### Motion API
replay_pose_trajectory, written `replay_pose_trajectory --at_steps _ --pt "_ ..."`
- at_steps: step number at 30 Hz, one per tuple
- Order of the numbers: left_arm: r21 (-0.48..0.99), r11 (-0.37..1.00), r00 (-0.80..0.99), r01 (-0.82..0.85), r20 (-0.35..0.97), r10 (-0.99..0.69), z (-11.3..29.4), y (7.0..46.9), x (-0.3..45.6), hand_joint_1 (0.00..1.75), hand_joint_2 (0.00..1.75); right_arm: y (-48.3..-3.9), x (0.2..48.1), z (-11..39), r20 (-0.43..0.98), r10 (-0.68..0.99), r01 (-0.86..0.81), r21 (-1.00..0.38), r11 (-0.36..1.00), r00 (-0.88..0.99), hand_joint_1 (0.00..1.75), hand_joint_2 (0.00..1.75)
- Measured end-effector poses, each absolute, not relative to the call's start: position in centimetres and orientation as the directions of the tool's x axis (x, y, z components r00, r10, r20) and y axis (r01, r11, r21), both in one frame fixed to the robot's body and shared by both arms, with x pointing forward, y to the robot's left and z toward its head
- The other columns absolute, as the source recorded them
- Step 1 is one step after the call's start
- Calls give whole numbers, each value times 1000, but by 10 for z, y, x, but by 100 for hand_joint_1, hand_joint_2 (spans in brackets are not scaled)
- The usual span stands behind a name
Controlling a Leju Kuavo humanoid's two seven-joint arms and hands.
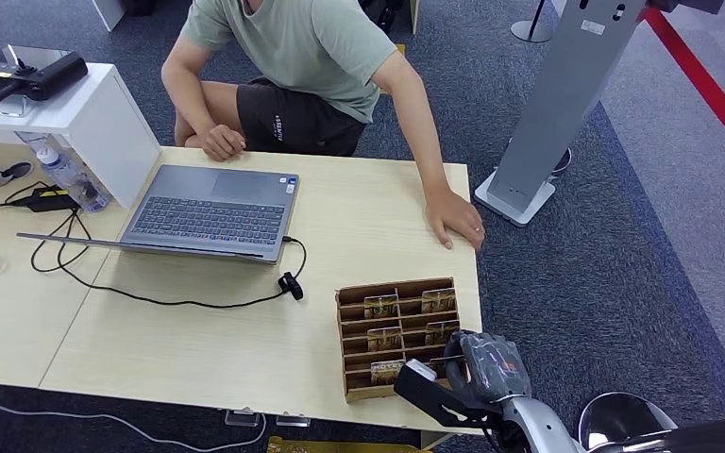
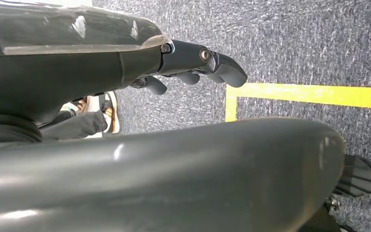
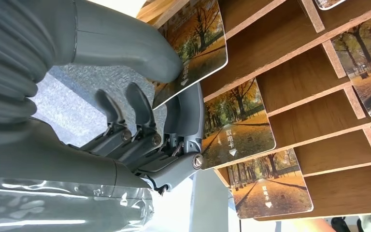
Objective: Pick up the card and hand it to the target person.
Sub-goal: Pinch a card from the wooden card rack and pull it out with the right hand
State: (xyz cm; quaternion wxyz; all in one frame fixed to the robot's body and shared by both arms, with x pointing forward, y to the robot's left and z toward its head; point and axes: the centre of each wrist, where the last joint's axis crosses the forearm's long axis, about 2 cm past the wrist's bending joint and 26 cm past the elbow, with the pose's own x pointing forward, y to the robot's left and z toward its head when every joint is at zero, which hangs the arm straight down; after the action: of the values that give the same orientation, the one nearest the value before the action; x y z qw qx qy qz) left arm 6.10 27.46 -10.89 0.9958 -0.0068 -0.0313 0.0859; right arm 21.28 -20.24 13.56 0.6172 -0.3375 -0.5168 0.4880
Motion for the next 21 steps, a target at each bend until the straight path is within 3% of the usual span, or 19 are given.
replay_pose_trajectory --at_steps 21 --pt "-13 990 987 -141 74 141 -109 274 60 0 0 -203 213 136 325 944 -223 -925 306 -52 155 175"
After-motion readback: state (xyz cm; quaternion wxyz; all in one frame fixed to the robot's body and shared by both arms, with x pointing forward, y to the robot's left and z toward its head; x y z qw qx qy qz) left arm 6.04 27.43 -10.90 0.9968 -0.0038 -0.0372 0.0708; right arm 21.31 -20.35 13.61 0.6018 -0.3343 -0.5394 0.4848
